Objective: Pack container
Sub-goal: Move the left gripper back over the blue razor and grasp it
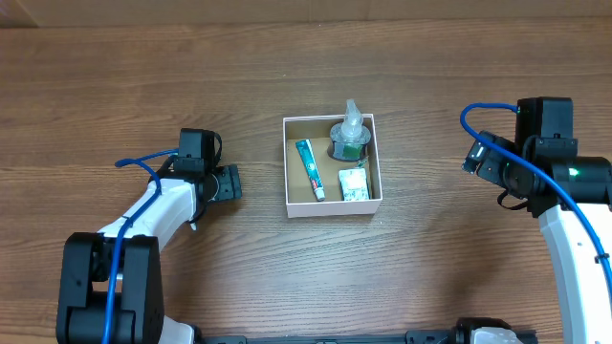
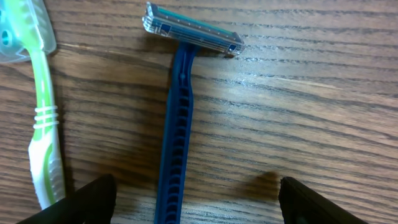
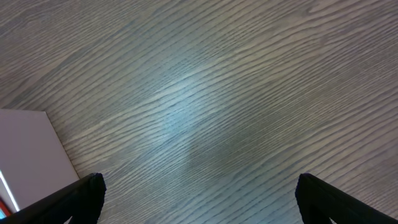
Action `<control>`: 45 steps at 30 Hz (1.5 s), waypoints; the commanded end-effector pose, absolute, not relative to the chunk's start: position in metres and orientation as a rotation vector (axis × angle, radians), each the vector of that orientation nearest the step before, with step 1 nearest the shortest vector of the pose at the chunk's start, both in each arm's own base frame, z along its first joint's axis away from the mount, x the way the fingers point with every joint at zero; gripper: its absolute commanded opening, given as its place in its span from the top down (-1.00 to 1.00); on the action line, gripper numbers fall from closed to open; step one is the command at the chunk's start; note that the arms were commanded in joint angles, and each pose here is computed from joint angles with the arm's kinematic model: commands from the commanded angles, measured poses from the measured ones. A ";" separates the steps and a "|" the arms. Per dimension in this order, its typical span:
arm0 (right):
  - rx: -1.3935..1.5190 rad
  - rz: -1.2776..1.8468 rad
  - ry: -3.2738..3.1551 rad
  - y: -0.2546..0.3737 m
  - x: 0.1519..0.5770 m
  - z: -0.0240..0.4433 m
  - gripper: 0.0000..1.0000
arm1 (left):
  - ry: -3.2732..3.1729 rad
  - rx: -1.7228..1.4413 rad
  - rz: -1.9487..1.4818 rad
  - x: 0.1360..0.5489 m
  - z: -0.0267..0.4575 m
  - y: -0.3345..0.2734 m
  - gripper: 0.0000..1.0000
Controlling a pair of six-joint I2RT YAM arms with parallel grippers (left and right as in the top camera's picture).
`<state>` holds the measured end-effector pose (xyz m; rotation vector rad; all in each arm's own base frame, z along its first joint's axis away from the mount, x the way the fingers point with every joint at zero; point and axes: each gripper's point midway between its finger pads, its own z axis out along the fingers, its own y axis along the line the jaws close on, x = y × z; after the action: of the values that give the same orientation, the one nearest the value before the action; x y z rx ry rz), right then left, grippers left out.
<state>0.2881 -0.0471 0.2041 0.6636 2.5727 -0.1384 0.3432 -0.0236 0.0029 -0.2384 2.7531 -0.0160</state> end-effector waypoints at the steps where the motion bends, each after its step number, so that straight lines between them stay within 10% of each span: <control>1: 0.666 -0.138 2.539 -0.049 0.292 0.214 -1.00 | 2.779 -0.160 -0.003 0.338 -0.002 -0.025 -0.69; 34: 0.666 -0.138 2.539 -0.049 0.292 0.214 -1.00 | 2.793 -0.131 -0.006 0.347 -0.033 -0.027 -0.32; 45: 0.666 -0.138 2.539 -0.049 0.292 0.214 -1.00 | 2.782 -0.128 -0.010 0.345 -0.017 -0.027 0.74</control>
<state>0.2881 -0.0471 0.2041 0.6635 2.5728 -0.1379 0.3647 -0.0225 -0.0015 -0.1386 2.7022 0.0176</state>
